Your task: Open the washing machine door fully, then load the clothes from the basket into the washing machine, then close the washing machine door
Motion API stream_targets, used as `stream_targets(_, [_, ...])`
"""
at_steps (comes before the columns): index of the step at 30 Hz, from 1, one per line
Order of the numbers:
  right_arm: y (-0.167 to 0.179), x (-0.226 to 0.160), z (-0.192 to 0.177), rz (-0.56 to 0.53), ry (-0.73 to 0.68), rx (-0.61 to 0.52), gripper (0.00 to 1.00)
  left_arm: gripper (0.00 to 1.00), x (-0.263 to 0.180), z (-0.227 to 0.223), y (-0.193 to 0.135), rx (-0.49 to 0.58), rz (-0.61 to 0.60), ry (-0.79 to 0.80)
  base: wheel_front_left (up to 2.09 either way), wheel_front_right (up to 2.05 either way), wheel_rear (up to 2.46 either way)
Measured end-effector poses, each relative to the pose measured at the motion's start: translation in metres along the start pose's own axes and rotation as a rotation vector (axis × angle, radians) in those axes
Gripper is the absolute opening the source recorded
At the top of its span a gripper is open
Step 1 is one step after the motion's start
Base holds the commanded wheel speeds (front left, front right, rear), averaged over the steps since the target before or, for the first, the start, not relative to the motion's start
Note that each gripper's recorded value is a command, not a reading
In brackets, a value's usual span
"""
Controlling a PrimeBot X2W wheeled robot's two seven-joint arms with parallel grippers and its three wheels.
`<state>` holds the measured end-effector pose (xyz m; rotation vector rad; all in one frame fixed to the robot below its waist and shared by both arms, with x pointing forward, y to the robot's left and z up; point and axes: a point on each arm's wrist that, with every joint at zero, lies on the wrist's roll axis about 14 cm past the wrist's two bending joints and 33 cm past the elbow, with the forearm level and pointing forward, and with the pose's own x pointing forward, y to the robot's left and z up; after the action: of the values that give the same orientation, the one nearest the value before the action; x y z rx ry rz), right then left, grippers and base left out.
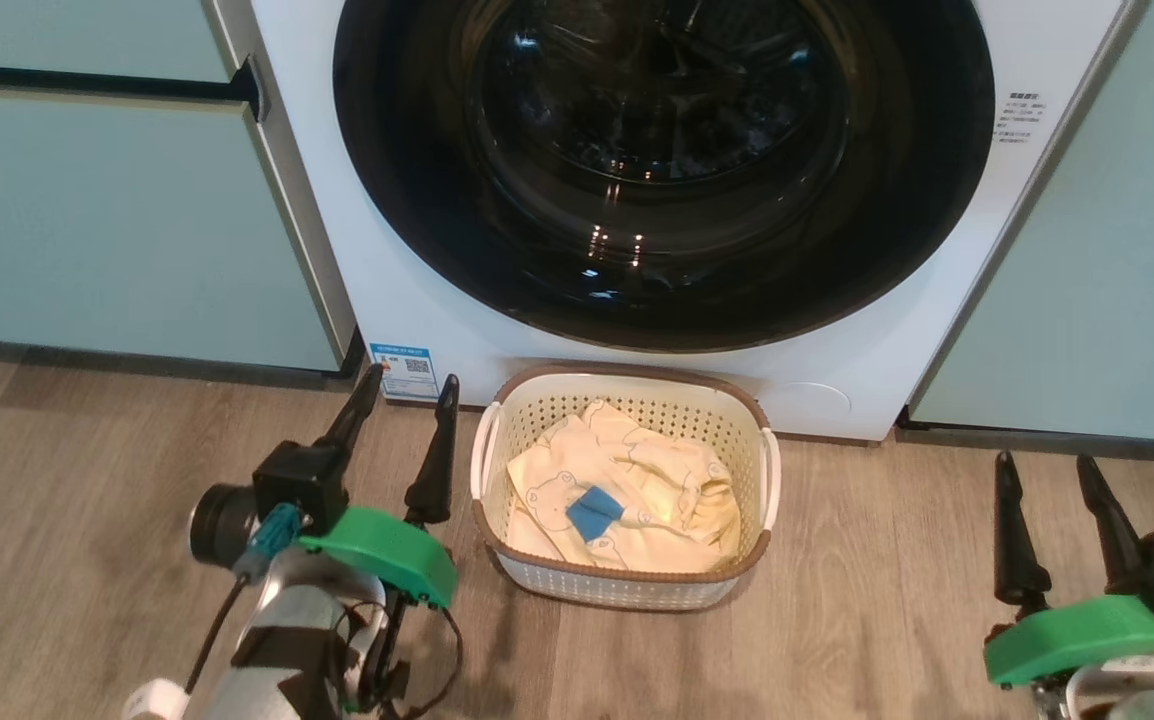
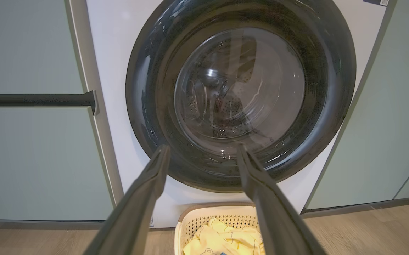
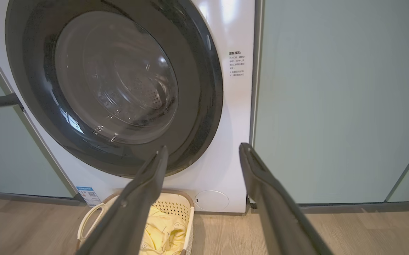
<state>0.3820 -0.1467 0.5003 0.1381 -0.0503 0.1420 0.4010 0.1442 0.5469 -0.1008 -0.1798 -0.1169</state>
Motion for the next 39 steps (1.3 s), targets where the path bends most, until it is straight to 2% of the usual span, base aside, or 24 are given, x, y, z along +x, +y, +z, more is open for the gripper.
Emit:
stream_targets(6, [-0.002, 0.0, 0.0, -0.013, -0.006, 0.051, 1.0, 1.0, -0.001, -0.005, 0.003, -0.035, 0.014, 0.015, 0.0, 0.0, 0.0])
stream_targets(31, [0.009, 0.0, 0.0, 0.018, -0.005, 0.061, 1.0, 1.0, -0.005, -0.018, 0.007, -0.062, 0.036, 0.06, 0.0, 0.01, -0.01])
stream_targets(39, [0.008, -0.001, 0.0, 0.014, -0.004, 0.076, 1.0, 1.0, -0.005, -0.022, 0.005, -0.049, 0.029, 0.071, 0.25, 0.62, -0.87])
